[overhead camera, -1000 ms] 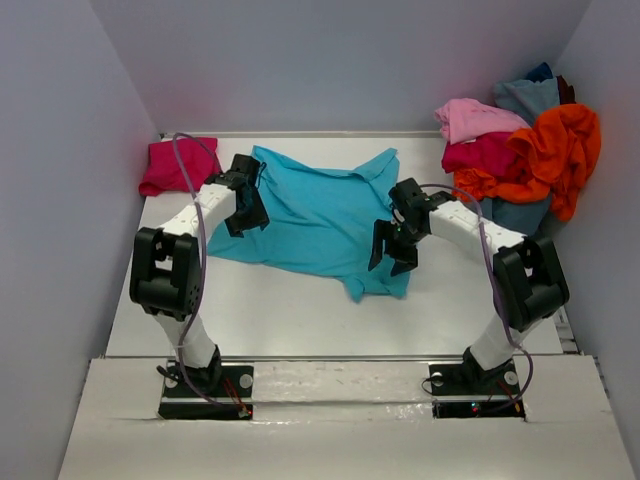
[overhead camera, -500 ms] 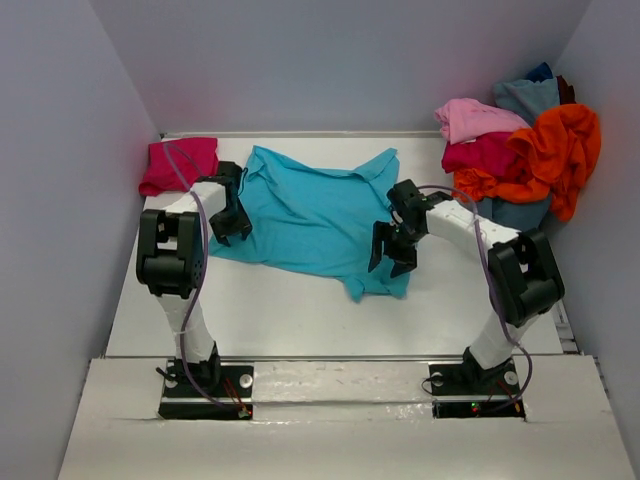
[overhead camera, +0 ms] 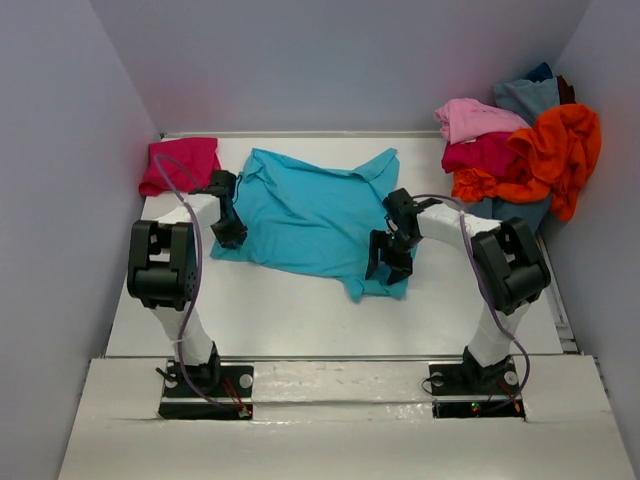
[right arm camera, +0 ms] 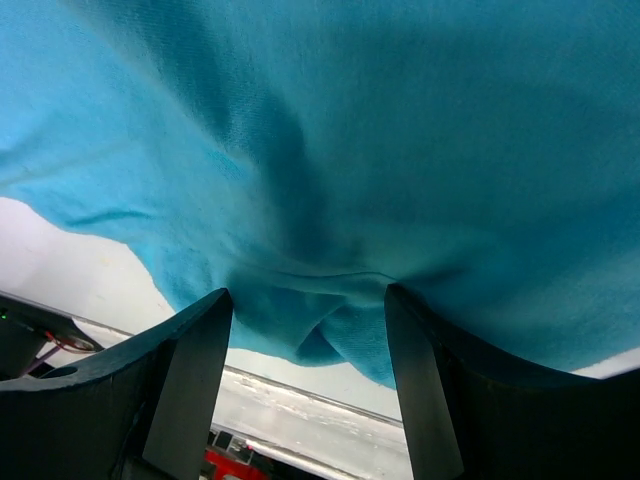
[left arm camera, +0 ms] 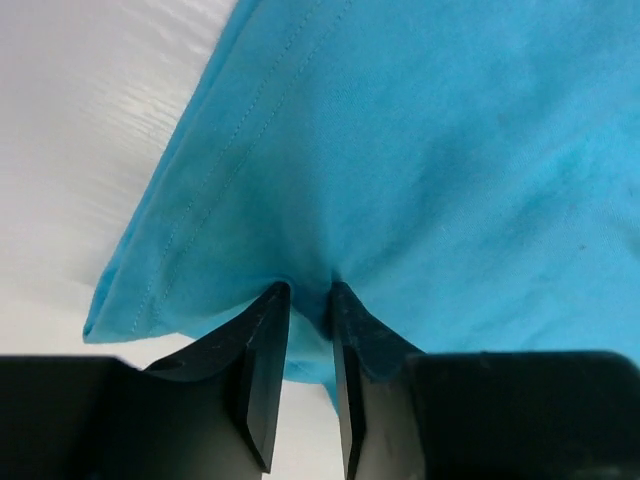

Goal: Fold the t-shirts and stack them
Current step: Flatten the tshirt out

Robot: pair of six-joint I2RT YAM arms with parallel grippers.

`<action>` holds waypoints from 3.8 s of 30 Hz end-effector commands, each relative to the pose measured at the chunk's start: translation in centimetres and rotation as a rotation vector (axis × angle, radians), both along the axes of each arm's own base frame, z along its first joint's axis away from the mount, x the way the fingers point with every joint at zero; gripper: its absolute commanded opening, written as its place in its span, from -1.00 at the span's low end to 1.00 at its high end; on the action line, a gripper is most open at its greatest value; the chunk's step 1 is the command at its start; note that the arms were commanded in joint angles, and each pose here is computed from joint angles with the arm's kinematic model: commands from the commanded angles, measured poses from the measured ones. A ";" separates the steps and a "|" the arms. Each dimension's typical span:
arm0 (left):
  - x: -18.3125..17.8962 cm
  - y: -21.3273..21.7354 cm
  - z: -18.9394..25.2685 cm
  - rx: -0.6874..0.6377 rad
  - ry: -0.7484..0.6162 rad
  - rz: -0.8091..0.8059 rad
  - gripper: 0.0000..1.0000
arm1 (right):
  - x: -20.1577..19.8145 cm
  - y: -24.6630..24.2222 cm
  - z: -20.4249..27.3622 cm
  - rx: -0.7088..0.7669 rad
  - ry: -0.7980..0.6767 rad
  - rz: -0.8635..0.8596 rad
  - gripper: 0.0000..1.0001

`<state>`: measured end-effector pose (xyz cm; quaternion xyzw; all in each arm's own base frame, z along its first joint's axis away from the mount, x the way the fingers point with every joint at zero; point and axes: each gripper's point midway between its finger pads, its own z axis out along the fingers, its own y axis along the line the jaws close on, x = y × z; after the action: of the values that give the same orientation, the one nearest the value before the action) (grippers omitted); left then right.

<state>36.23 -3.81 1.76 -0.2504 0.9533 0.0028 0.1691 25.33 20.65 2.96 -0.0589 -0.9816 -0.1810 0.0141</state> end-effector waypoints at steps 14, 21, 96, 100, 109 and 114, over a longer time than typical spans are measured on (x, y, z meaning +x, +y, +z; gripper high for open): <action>-11.4 -2.0 -0.7 -0.141 0.215 -0.048 -0.72 | -3.3 -1.1 1.7 0.010 -0.005 0.019 0.37; -13.9 -1.8 0.7 -0.145 0.208 -0.071 -0.75 | -5.3 -2.4 3.5 -0.005 -0.017 0.007 0.38; 14.2 -1.9 6.8 0.038 -0.151 -0.059 0.45 | 29.0 1.6 10.9 0.222 -0.460 -0.212 0.31; 12.9 -1.7 7.3 0.041 -0.129 -0.067 0.45 | 26.5 1.1 10.9 0.217 -0.417 -0.203 0.31; 11.1 -1.3 5.2 0.060 -0.056 -0.083 0.44 | 24.8 0.6 5.7 0.181 -0.339 -0.192 0.30; 11.2 -1.1 5.8 0.075 -0.070 -0.081 0.45 | 28.2 1.1 6.4 0.186 -0.417 -0.185 0.29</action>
<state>47.14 -5.52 4.86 -0.2086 0.9598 0.0156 0.1869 49.34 20.86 6.79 -0.1349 -0.9489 -0.2530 -0.1320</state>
